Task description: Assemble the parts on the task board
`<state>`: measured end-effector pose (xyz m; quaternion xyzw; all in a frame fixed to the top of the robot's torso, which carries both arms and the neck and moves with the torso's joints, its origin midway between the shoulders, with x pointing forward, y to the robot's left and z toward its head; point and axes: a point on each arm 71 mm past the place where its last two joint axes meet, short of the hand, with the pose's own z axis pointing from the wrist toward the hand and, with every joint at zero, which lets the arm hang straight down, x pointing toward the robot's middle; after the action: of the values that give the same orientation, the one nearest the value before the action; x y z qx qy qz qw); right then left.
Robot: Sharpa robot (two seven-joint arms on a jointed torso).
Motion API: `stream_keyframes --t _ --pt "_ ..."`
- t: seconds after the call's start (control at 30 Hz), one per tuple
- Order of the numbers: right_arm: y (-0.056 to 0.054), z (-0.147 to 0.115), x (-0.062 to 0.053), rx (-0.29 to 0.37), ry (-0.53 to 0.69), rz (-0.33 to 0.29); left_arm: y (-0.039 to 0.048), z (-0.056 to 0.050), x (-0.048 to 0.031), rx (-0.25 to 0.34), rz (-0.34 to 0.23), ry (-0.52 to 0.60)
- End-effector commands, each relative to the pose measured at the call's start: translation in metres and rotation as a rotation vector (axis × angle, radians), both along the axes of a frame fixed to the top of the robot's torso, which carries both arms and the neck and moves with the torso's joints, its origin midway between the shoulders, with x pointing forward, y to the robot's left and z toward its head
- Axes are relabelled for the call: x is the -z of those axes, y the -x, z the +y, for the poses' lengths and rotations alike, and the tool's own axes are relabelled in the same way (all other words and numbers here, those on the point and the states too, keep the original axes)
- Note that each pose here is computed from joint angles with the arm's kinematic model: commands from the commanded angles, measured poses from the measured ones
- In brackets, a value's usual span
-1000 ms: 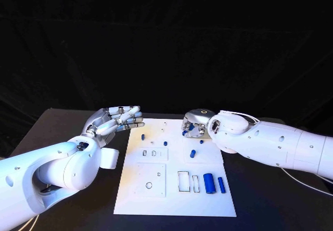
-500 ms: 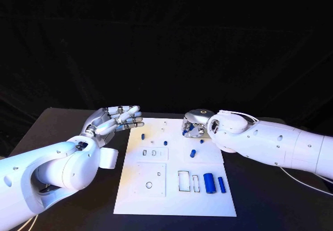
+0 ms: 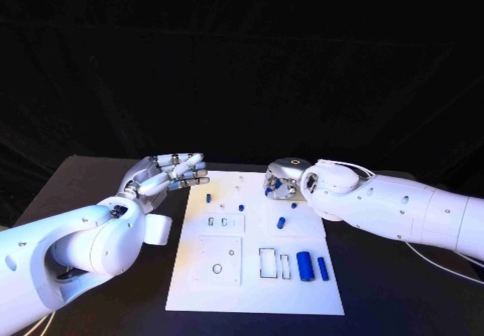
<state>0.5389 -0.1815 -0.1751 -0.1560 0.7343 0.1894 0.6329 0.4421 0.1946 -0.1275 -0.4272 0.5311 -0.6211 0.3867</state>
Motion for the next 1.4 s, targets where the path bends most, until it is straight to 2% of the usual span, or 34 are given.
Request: stream_keyframes --t 0.03,0.2,0.3,0.6,0.87,1.4 --pt "0.002 0.000 0.001 -0.004 -0.029 -0.022 0.0006 -0.002 -0.0019 0.023 -0.008 0.006" --pt "0.004 -0.001 -0.007 -0.002 -0.085 -0.078 -0.0004 0.000 -0.0018 0.018 -0.007 0.003" --pt "0.005 0.002 -0.016 -0.004 -0.115 -0.126 -0.0013 0.000 -0.0019 0.015 -0.007 0.002" --pt "-0.003 0.018 -0.026 0.000 -0.146 -0.198 -0.0021 0.000 -0.0019 0.015 -0.006 0.002" --pt "-0.009 0.037 -0.025 -0.008 -0.153 -0.204 -0.0023 0.000 -0.0019 0.016 -0.007 0.003" --pt "-0.020 0.055 -0.012 -0.004 -0.139 -0.174 -0.0026 -0.003 -0.0019 0.022 -0.007 0.006"
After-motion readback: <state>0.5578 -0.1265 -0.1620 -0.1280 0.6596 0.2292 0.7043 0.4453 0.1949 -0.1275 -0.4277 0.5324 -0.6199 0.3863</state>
